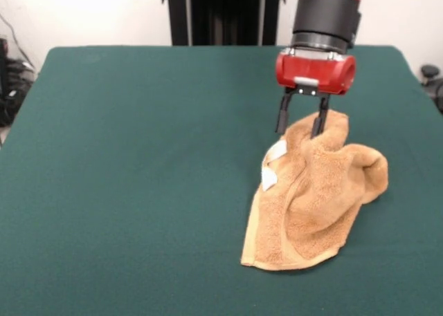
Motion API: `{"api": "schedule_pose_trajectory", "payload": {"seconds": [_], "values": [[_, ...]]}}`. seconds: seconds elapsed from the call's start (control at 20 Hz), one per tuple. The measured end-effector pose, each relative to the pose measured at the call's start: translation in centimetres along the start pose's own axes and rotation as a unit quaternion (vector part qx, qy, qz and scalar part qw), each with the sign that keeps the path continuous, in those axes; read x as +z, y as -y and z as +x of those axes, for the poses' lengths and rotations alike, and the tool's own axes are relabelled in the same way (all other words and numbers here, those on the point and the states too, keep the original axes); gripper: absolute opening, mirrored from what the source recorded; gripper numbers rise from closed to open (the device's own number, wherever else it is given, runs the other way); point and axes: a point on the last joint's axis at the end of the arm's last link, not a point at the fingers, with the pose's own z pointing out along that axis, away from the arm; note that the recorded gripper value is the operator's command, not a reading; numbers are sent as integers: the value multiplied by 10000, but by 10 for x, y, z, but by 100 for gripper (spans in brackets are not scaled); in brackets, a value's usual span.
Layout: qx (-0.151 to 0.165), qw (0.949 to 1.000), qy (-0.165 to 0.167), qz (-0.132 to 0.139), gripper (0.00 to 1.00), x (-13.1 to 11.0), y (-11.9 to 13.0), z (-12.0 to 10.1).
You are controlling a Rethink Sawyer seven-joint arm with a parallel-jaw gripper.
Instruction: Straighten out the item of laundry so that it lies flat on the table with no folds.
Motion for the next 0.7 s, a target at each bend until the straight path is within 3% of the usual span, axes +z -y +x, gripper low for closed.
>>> {"api": "schedule_pose_trajectory", "payload": {"seconds": [0.25,0.45,0.5,0.6,0.7], "values": [[158,9996,-154,-167,100,4,-6,-2],[429,9964,-547,-488,100,23,2,-9],[663,9929,-785,-606,100,36,9,-14],[854,9898,-963,-607,100,46,16,-18],[1121,9840,-1348,-328,100,61,30,-21]]}}
